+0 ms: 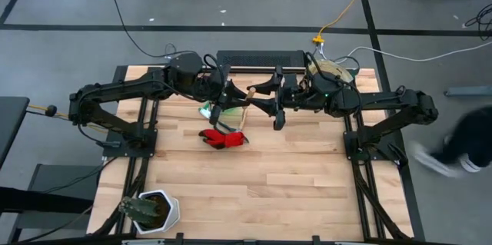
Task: Pick & Place Garden tools in Gardening bag
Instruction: Put the left brown trowel into the gardening bag
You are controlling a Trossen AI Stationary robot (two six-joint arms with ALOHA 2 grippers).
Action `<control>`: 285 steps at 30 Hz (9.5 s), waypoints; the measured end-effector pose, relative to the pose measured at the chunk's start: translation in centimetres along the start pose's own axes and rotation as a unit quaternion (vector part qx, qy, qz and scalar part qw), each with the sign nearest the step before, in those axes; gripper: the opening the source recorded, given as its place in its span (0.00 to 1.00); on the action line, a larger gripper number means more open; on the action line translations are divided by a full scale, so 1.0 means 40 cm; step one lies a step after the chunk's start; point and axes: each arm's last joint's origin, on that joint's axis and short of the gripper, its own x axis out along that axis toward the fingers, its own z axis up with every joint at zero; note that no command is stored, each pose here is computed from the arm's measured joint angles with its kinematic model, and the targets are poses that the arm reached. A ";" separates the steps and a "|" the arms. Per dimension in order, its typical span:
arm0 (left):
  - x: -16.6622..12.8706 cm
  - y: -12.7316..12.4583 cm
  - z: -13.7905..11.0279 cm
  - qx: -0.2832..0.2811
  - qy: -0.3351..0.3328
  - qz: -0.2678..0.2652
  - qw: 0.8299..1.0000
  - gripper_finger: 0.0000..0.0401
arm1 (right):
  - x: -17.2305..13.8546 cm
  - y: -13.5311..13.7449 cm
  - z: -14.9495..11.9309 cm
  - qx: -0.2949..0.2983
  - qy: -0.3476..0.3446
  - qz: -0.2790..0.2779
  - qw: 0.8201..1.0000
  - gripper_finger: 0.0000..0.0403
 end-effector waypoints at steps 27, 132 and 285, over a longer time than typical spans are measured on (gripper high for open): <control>-0.001 0.000 0.001 0.000 -0.001 0.000 1.000 0.19 | 0.000 0.000 0.000 -0.005 0.000 -0.001 1.000 0.18; -0.107 -0.022 0.054 0.007 -0.048 0.062 0.997 0.34 | -0.436 -0.236 0.110 -0.104 0.140 -0.420 0.891 0.15; -0.107 -0.020 0.055 0.007 -0.050 0.074 0.996 0.34 | -0.449 -0.464 -0.257 -0.037 0.156 -0.616 0.771 0.17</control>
